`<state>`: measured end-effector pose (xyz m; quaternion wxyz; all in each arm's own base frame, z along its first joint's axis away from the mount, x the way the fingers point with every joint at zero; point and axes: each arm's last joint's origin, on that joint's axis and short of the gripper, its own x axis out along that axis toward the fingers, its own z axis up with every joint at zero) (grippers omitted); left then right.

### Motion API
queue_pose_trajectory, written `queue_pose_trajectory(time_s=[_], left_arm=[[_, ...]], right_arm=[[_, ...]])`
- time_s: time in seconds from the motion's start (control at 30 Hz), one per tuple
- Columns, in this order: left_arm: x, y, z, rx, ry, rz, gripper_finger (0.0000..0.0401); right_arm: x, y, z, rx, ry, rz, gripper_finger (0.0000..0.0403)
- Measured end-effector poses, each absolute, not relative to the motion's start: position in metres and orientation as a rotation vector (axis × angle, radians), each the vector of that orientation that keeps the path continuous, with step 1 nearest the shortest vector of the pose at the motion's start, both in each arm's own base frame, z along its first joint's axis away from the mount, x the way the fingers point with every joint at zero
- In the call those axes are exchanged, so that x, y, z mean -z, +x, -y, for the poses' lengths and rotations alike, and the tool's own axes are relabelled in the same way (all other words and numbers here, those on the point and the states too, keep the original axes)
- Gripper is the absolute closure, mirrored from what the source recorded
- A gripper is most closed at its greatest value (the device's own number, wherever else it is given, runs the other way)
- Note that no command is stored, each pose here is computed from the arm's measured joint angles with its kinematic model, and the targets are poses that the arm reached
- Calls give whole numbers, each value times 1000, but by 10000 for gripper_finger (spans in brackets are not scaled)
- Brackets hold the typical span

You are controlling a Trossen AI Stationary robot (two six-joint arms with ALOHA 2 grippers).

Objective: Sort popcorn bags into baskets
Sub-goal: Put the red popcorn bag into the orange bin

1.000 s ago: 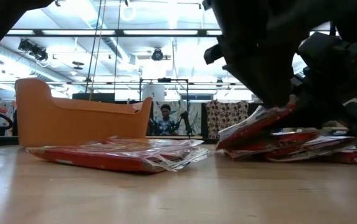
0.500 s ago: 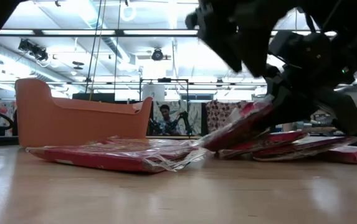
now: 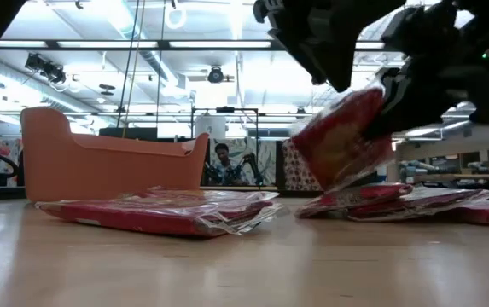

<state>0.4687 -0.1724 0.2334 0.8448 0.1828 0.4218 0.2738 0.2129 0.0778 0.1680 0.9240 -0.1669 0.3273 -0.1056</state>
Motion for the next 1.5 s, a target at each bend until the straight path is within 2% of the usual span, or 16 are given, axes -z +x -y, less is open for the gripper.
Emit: queue_pose_trajectory(time_s=[0.27, 0.53, 0.67, 0.8, 1.07, 1.3, 1.43, 1.5], left_arm=[[-237, 479, 164, -568, 397, -846, 173], [-238, 487, 148, -564, 451, -863, 139], [-236, 490, 137, -534, 421, -892, 137], [-232, 493, 127, -489, 287, -934, 169], [-229, 492, 122, -486, 193, -970, 280], [-229, 491, 124, -444, 171, -1000, 372], [-235, 484, 125, -406, 150, -1046, 378], [-249, 474, 123, -418, 120, -1072, 378]], right_arm=[[-182, 187, -64, 282, -261, -572, 371], [-184, 181, -64, 196, -201, -564, 371], [-184, 182, -65, 169, -194, -561, 371], [-186, 182, -65, 162, -180, -549, 370], [-186, 182, -69, 121, -187, -538, 367], [-185, 182, -72, 42, -226, -555, 310], [-187, 180, -74, 23, -251, -546, 273], [-189, 178, -75, 45, -263, -532, 260]])
